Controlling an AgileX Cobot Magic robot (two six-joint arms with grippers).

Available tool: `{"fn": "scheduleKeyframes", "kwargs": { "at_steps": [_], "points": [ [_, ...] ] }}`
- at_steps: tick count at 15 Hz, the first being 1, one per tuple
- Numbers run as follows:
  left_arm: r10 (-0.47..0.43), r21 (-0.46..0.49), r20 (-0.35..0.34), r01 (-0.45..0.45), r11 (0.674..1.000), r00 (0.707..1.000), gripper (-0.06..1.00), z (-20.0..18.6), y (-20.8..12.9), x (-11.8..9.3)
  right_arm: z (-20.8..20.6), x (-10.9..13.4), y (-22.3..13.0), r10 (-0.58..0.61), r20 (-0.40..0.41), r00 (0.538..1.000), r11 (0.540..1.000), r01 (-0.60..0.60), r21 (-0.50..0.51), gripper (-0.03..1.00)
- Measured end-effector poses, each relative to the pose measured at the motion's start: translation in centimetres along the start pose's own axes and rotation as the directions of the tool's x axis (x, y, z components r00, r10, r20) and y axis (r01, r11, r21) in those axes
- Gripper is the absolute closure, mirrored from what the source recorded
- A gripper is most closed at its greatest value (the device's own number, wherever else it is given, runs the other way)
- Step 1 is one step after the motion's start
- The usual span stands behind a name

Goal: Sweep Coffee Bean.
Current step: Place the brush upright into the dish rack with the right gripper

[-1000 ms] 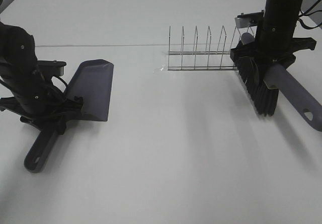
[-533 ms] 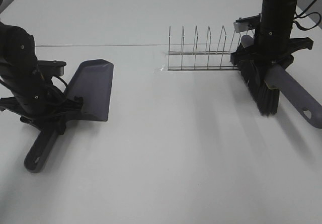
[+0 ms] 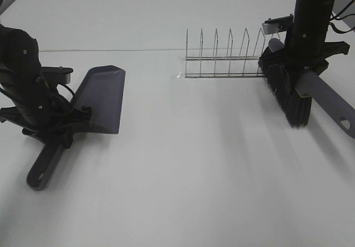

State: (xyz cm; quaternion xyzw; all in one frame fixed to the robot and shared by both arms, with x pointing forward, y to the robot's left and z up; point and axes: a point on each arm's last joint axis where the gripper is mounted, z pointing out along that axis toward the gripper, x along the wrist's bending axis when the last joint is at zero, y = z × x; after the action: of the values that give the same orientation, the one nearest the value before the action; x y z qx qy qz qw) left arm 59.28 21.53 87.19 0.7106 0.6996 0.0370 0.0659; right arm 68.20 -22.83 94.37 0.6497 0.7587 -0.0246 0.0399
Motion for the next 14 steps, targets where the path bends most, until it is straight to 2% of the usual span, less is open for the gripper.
{"fn": "scheduleKeyframes", "kwargs": {
  "at_steps": [7,14],
  "points": [
    [0.000,-0.001,0.000,0.000,1.000,1.000,0.59,0.0,0.0,0.0,1.1,0.2,2.6,0.005,-0.003,1.000,0.999,-0.005,-0.045,0.62],
    [0.000,-0.001,0.000,0.000,1.000,1.000,0.59,0.0,0.0,0.0,-0.2,-0.5,5.2,0.045,-0.008,0.999,0.987,-0.046,-0.152,0.62]
  ]
}}
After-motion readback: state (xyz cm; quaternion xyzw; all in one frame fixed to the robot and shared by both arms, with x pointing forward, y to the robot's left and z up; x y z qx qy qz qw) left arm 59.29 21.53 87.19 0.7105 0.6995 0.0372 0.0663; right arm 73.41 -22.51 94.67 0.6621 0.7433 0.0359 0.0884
